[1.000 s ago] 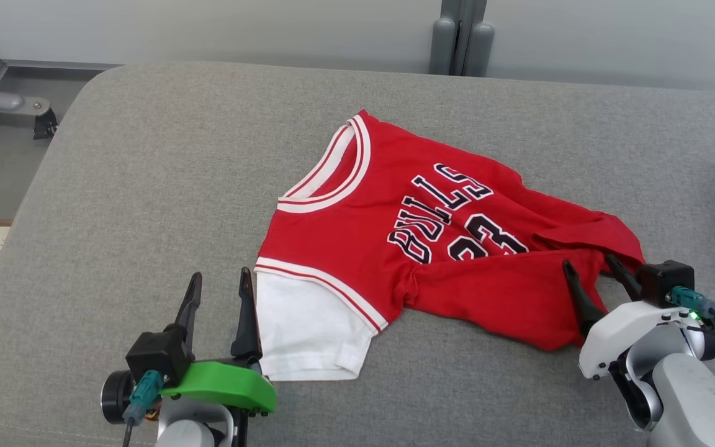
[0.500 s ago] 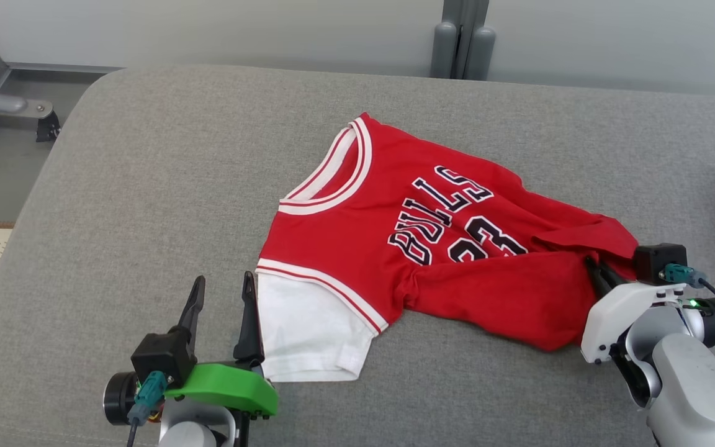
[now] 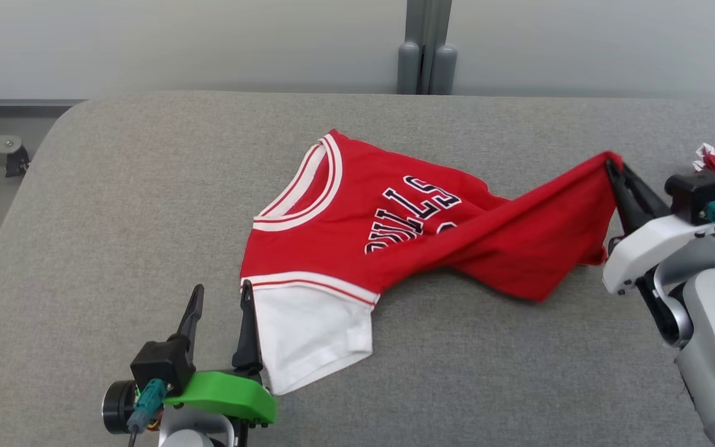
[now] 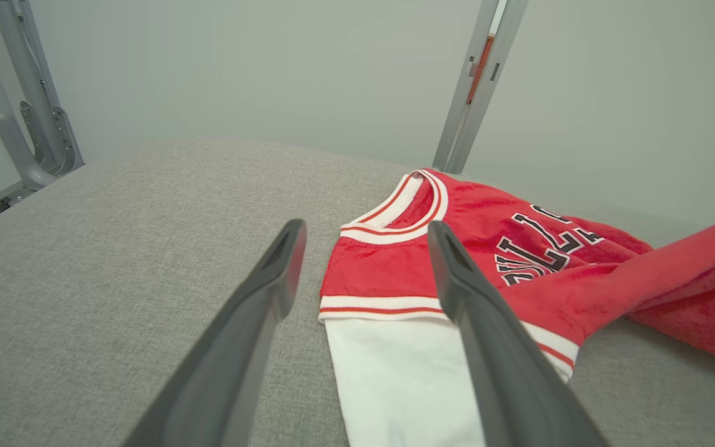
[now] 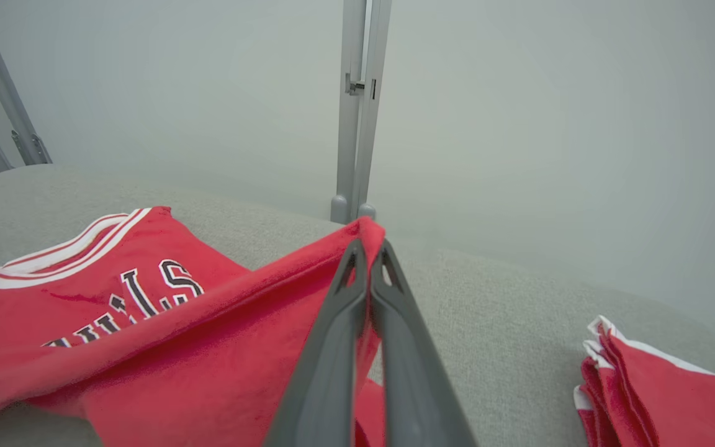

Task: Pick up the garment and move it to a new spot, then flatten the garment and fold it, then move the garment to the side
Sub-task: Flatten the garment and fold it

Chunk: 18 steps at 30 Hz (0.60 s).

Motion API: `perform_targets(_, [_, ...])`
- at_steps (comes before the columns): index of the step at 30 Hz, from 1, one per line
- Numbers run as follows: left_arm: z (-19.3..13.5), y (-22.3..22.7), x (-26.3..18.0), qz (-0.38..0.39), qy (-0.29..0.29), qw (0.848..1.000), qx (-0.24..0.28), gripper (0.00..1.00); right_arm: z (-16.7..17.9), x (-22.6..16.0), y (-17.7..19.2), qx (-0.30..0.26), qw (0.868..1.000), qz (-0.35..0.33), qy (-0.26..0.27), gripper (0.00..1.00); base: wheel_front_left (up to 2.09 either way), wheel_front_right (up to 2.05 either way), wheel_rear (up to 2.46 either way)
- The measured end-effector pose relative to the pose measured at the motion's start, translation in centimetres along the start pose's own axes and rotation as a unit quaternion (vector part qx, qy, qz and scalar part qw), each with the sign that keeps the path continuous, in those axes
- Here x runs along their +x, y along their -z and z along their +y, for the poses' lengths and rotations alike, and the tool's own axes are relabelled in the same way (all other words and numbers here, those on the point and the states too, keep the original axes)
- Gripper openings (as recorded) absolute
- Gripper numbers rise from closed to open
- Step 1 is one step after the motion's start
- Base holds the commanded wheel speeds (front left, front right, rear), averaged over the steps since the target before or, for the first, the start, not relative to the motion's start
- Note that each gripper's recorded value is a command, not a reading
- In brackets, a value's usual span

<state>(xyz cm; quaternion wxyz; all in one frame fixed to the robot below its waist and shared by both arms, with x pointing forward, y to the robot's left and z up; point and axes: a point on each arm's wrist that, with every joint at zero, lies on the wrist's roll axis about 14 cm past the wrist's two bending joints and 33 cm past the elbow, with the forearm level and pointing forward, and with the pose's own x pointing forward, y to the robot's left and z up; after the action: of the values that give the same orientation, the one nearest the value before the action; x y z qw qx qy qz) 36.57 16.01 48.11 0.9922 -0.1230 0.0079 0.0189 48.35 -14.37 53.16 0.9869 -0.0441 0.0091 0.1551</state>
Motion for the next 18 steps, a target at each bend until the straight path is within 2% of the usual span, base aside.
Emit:
perform_targets(3, [-0.8,0.2,0.3,0.002,0.012,1.0,-0.001,1.0,-1.1,0.1,-2.2,-0.03,0.999,-0.036,0.008,0.0,0.0,0.0,0.0])
perform_targets(7, [-1.5,0.4,0.6,0.005,0.021,1.0,-0.001,1.0,-1.2,-0.9,-1.7,-0.051,0.998,-0.043,0.002,0.0,0.0,0.0,0.0])
perform_targets(11, [-1.8,0.6,1.0,0.008,0.025,1.0,-0.004,1.0,-1.1,-3.9,1.8,-0.052,0.999,-0.011,-0.005,0.0,0.0,0.0,0.0])
perform_targets(18, [-2.5,0.8,1.7,0.01,0.034,0.999,-0.007,1.0,1.4,-10.6,7.8,-0.002,0.998,0.057,-0.01,0.0,0.0,0.0,0.0])
